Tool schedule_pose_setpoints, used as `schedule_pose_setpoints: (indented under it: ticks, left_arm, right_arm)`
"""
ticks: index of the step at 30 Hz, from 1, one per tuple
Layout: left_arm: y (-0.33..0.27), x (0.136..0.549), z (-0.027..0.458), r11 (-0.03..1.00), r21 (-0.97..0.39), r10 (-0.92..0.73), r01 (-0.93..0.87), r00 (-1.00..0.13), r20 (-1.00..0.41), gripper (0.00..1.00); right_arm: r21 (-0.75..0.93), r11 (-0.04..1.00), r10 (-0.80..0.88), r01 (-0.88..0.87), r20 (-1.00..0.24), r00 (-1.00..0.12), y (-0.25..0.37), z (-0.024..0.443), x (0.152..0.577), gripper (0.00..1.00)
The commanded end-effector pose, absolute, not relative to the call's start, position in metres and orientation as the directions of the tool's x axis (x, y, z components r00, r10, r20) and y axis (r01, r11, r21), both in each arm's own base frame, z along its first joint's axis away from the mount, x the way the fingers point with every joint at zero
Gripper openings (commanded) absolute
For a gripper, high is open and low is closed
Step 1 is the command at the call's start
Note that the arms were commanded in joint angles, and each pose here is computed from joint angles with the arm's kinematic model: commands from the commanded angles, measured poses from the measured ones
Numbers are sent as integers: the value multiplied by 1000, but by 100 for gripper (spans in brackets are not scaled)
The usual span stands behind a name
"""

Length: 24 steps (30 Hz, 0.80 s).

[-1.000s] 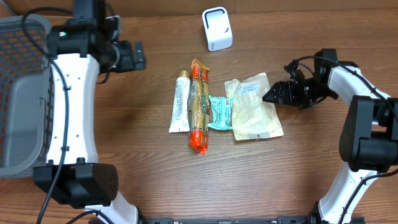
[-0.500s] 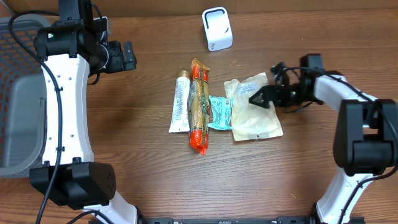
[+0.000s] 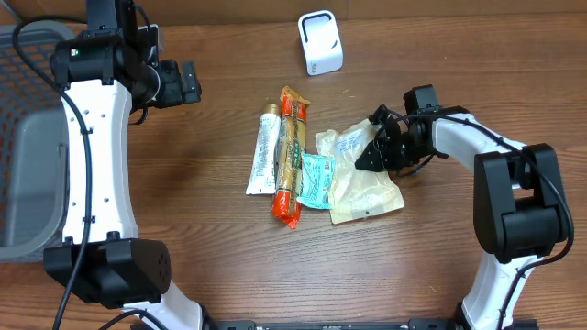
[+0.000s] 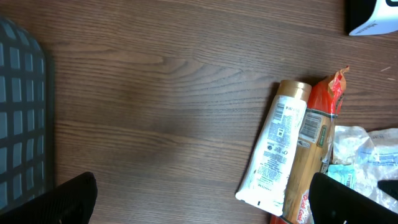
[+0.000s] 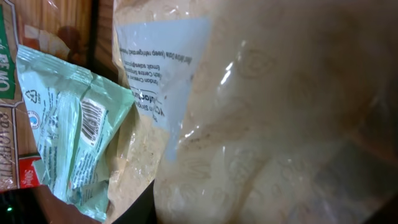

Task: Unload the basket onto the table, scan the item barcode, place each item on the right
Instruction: 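Reach the right gripper to the clear pouch and grasp its edge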

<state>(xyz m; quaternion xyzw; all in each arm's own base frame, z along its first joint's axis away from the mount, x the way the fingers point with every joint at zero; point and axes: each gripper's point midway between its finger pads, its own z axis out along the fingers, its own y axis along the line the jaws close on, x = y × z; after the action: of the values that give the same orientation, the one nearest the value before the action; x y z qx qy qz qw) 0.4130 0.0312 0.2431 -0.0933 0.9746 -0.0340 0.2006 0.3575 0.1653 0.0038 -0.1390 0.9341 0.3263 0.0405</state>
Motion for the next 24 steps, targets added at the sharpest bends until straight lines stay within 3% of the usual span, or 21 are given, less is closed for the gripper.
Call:
schedule_pose_setpoints:
  ticks: [1,5,11,17,20,24]
  left_arm:
    - [28,414,248,984,-99,-174,-146,-900,-399,100]
    - [28,414,248,984,-99,-173,-146,-901,-399,99]
    - [28,414,248,984,-99,-174,-146,-900,-399,100]
    - [28,414,248,984,-99,-174,-146,-900,-399,100]
    - [28,414,248,984,-99,-174,-146,-900,-399,100]
    - [28,414,248,984,-99,-174,-146,-900,-399,100]
  right_arm:
    - [510,840,-193,-186,-40,-980,139,-23,348,24]
    - [529,830,-186,-179,-41,-982,141,9,360,19]
    - [484,852,-163,-199,-116,-980,137,97,385,11]
    - [48,994,105,98,-158,-982,75,154,389,4]
    - [-274,917,236,291,-218,-947,34,165,371,4]
    - [-477,844,177,244,-182,-967,30,156,356,4]
